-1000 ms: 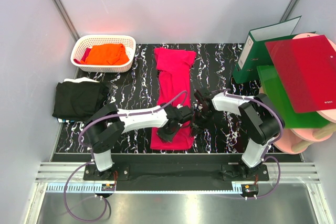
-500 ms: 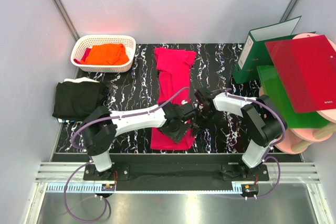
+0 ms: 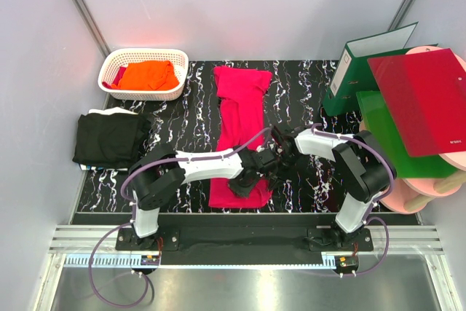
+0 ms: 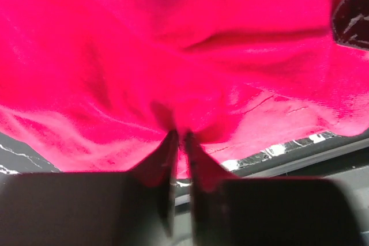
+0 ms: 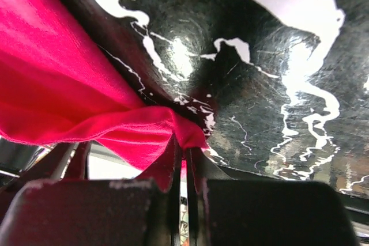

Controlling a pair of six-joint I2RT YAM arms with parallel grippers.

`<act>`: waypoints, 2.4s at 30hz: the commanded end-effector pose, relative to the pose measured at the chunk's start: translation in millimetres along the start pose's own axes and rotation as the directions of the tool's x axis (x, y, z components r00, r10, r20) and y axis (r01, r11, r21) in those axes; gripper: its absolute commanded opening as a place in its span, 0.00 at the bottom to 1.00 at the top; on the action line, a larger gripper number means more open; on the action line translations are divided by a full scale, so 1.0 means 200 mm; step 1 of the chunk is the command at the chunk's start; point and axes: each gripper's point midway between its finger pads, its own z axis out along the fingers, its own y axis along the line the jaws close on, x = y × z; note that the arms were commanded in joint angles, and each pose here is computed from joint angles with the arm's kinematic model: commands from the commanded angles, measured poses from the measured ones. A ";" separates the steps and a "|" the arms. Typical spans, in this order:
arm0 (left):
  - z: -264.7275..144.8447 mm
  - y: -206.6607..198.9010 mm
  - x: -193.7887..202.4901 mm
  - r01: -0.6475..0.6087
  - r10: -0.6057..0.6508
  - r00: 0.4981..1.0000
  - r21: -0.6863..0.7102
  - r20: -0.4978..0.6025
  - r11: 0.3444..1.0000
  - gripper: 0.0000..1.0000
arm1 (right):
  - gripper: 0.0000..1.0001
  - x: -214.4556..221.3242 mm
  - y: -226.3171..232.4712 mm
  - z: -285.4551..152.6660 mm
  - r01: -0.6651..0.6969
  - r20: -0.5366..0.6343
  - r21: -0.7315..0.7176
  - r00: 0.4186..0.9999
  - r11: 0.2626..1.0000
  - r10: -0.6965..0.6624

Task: Fold and stack the t-shirts
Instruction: Rotate the tshirt 90 degrees

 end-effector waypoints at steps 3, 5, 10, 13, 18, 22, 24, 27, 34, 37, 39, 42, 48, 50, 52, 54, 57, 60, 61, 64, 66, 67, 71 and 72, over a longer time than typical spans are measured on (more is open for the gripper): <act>0.04 0.02 0.01 -0.016 0.017 1.000 -0.040 0.002 0.999 0.00 | 0.00 -0.01 0.04 -0.02 0.012 0.014 -0.025 1.000 1.000 -0.011; 0.04 0.06 0.03 -0.012 0.012 1.000 -0.071 0.007 0.997 0.00 | 0.00 -0.01 0.04 -0.03 0.010 0.016 -0.027 1.000 1.000 -0.010; -0.03 0.15 0.11 0.021 -0.018 1.000 -0.122 0.023 0.992 0.00 | 0.00 0.01 0.04 -0.04 0.011 0.022 -0.031 1.000 0.999 -0.011; -0.10 0.24 0.18 0.041 -0.037 0.999 -0.188 0.025 0.981 0.00 | 0.00 0.01 0.04 -0.04 0.013 0.024 -0.033 1.000 0.999 -0.012; -0.20 0.33 0.25 0.083 -0.072 0.996 -0.227 0.057 0.970 0.00 | 0.00 0.01 0.04 -0.04 0.016 0.024 -0.033 1.000 0.999 -0.015; -0.28 0.38 0.25 0.100 -0.079 0.993 -0.256 0.093 0.962 0.00 | 0.00 0.01 0.03 -0.04 0.018 0.020 -0.029 1.000 0.999 -0.017; -0.27 0.42 0.29 0.080 -0.067 0.996 -0.300 0.054 0.950 0.00 | 0.00 0.02 0.02 -0.04 0.014 0.014 -0.023 1.000 1.000 -0.014; -0.23 0.43 0.32 0.049 -0.048 0.999 -0.316 0.010 0.947 0.00 | 0.00 0.04 0.00 -0.03 0.012 0.008 -0.017 1.000 1.000 -0.012; -0.22 0.40 0.42 0.005 -0.020 0.998 -0.257 -0.057 0.966 0.00 | 0.00 0.05 -0.04 -0.04 0.003 0.009 0.011 1.000 1.000 -0.003; -0.20 0.36 0.45 -0.020 0.002 0.996 -0.203 -0.091 0.979 0.00 | 0.00 0.05 -0.04 -0.05 0.003 0.014 0.010 1.000 1.000 -0.004; -0.17 0.38 0.49 -0.033 0.002 0.991 -0.228 -0.137 0.973 0.00 | 0.00 0.05 -0.04 -0.05 0.003 0.018 0.014 1.000 1.000 -0.004; -0.15 0.35 0.52 -0.041 0.004 0.983 -0.198 -0.185 0.979 0.00 | 0.00 0.05 -0.05 -0.06 0.003 0.022 0.030 1.000 1.000 -0.003; -0.19 0.30 0.47 -0.011 -0.013 0.988 -0.156 -0.152 0.988 0.68 | 0.00 0.06 -0.05 -0.08 0.008 0.018 0.045 1.000 0.999 -0.009; -0.27 0.28 0.38 0.016 -0.026 0.998 -0.135 -0.066 0.991 0.99 | 0.00 0.06 -0.04 -0.10 0.010 0.019 0.040 1.000 0.999 -0.011; -0.38 0.30 0.31 0.051 -0.048 0.998 -0.143 0.029 0.988 0.99 | 0.00 0.07 -0.03 -0.14 0.015 0.022 0.030 1.000 0.999 -0.016; -0.49 0.33 0.21 0.096 -0.077 0.989 -0.148 0.128 0.984 0.99 | 0.00 0.09 0.01 -0.20 0.026 0.026 0.005 0.999 1.000 -0.026; -0.65 0.43 0.09 0.196 -0.150 0.953 -0.161 0.263 0.967 0.99 | 0.00 0.10 0.12 -0.30 0.039 0.045 -0.079 0.998 0.996 -0.035; -0.76 0.59 0.05 0.328 -0.247 0.909 -0.212 0.337 0.920 0.99 | 0.00 0.11 0.25 -0.40 0.067 0.059 -0.171 0.997 0.983 -0.058; -0.78 0.63 0.04 0.362 -0.272 0.894 -0.214 0.357 0.908 0.99 | 0.00 0.11 0.28 -0.42 0.072 0.058 -0.190 0.996 0.979 -0.062; -0.81 0.74 0.02 0.428 -0.329 0.868 -0.223 0.372 0.876 0.99 | 0.00 0.12 0.36 -0.43 0.102 0.030 -0.256 0.995 0.961 -0.098; -0.81 0.82 0.01 0.473 -0.375 0.850 -0.221 0.371 0.853 0.99 | 0.00 0.15 0.40 -0.39 0.121 -0.020 -0.297 0.991 0.947 -0.132; -0.80 0.84 0.00 0.480 -0.383 0.848 -0.225 0.366 0.848 0.99 | 0.00 0.17 0.42 -0.38 0.127 -0.040 -0.307 0.988 0.943 -0.146; -0.82 0.90 -0.01 0.521 -0.424 0.828 -0.224 0.368 0.824 0.99 | 0.00 0.28 0.46 -0.28 0.169 -0.148 -0.328 0.963 0.930 -0.227; -0.82 0.92 -0.01 0.531 -0.435 0.823 -0.224 0.365 0.817 0.99 | 0.00 0.33 0.47 -0.24 0.176 -0.192 -0.329 0.950 0.928 -0.248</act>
